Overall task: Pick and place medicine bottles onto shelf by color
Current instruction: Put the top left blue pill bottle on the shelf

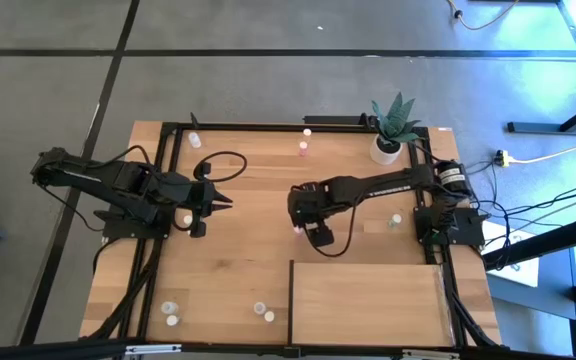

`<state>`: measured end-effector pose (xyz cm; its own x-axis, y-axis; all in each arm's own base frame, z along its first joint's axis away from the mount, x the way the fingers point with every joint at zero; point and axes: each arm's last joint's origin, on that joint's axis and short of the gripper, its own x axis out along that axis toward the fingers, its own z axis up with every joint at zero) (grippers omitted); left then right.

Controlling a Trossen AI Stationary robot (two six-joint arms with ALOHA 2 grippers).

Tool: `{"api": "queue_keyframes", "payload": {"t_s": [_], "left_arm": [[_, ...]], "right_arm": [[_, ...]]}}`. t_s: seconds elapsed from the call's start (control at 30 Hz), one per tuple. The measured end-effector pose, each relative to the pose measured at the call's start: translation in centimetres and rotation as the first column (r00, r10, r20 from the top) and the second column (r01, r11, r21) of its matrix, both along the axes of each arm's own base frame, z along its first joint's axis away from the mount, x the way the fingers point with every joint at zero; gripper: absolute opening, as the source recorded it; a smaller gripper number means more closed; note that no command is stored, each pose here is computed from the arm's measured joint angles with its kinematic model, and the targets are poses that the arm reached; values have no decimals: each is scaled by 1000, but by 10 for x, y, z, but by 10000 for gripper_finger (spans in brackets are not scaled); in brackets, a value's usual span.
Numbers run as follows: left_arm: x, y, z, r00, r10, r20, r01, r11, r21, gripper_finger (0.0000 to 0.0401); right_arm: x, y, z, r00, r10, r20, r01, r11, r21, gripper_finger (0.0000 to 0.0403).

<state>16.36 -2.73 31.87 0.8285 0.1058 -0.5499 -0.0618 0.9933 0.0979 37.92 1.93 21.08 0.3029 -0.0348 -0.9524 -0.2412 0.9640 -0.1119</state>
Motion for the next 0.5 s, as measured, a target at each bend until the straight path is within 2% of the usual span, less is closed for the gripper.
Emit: {"api": "queue_keyframes", "payload": {"t_s": [0.5], "left_arm": [[0,0,0,1000,0,0,0,1000,0,47]], "right_arm": [[8,-7,-18,1000,-16,-21,16,1000,-2,328]]}}
